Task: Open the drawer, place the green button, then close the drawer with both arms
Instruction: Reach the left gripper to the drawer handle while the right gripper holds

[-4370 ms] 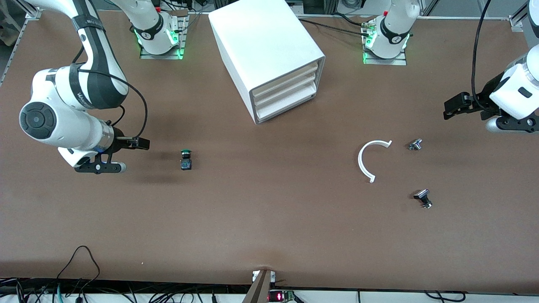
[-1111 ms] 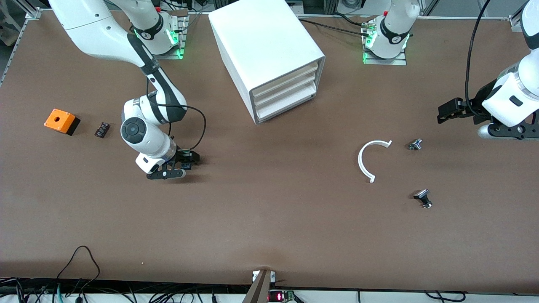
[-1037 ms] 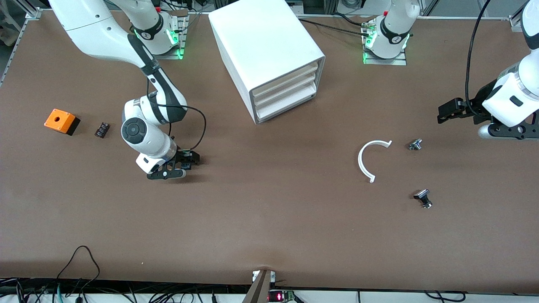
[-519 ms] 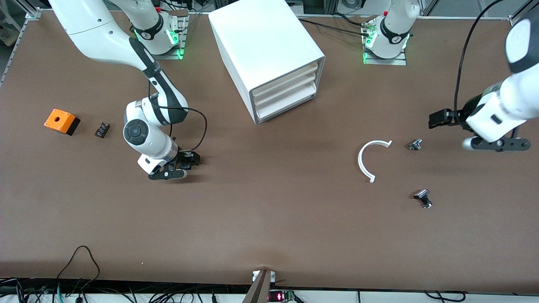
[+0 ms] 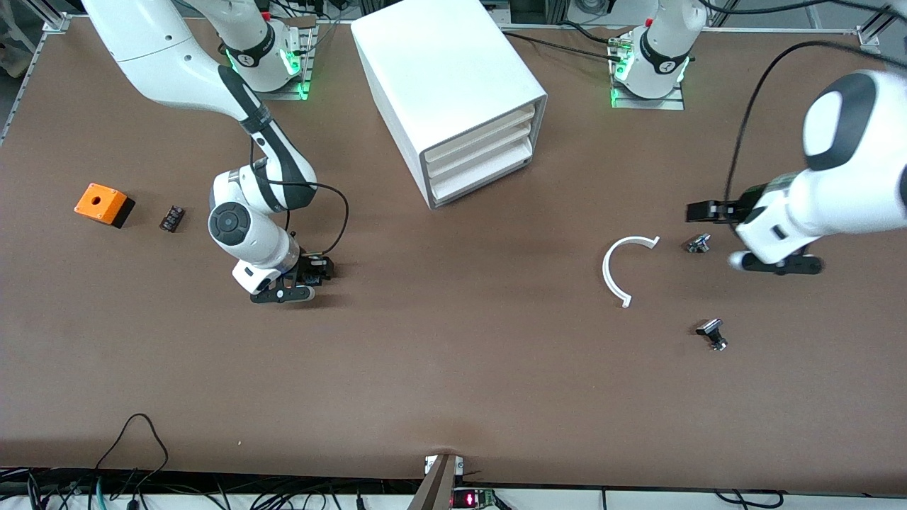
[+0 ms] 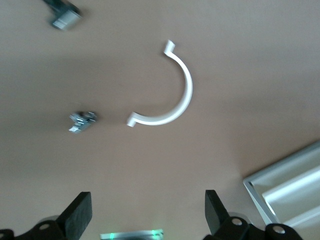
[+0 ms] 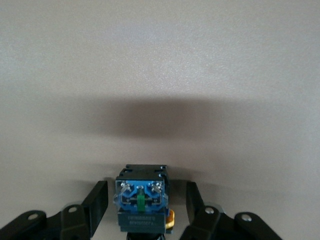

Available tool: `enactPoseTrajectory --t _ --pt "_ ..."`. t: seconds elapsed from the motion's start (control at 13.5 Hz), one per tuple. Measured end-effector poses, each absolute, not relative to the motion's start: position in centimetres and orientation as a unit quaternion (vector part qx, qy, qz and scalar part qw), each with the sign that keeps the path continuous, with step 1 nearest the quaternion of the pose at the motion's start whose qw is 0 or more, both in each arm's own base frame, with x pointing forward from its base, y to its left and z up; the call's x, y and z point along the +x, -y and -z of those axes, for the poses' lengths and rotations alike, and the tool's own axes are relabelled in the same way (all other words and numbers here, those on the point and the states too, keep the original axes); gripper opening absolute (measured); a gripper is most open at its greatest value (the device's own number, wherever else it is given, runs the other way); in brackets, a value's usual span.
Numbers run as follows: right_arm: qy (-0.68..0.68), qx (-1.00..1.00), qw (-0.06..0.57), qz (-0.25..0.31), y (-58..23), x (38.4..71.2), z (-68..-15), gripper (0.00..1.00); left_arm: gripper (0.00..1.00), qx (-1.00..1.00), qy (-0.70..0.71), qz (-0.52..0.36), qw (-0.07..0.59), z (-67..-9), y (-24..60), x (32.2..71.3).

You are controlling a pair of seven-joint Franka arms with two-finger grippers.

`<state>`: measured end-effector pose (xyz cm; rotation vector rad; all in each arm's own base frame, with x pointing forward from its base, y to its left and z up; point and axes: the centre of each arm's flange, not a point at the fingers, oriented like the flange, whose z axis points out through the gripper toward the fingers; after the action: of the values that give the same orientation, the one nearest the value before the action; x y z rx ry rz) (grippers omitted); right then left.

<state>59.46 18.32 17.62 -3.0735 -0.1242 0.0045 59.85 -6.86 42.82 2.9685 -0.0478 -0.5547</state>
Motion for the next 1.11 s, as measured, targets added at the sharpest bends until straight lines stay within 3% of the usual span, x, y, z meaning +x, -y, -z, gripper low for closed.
enactPoseTrajectory --t 0.15,0.3,0.44,0.67,1.11 --pt "0.040 -0.999 0.033 -0.001 -18.3 59.5 -17.6 0.60 1.00 0.973 0.025 0.212 0.086 -38.3 9.5 59.4" --pt "0.040 -0.999 0.033 -0.001 -18.3 59.5 -17.6 0.58 1.00 0.965 0.016 0.230 0.127 -35.1 11.2 59.0" --pt "0.040 -0.999 0.033 0.002 -18.3 59.7 -17.8 0.46 1.00 0.954 -0.001 0.249 0.169 -33.2 12.2 58.5" --pt "0.039 -0.999 0.034 0.006 -18.4 60.0 -18.2 0.41 1.00 0.932 -0.016 0.282 0.227 -30.8 14.7 57.2" --pt "0.039 -0.999 0.036 0.012 -18.4 60.4 -18.6 0.41 1.00 0.885 -0.028 0.335 0.321 -25.3 21.2 53.3"
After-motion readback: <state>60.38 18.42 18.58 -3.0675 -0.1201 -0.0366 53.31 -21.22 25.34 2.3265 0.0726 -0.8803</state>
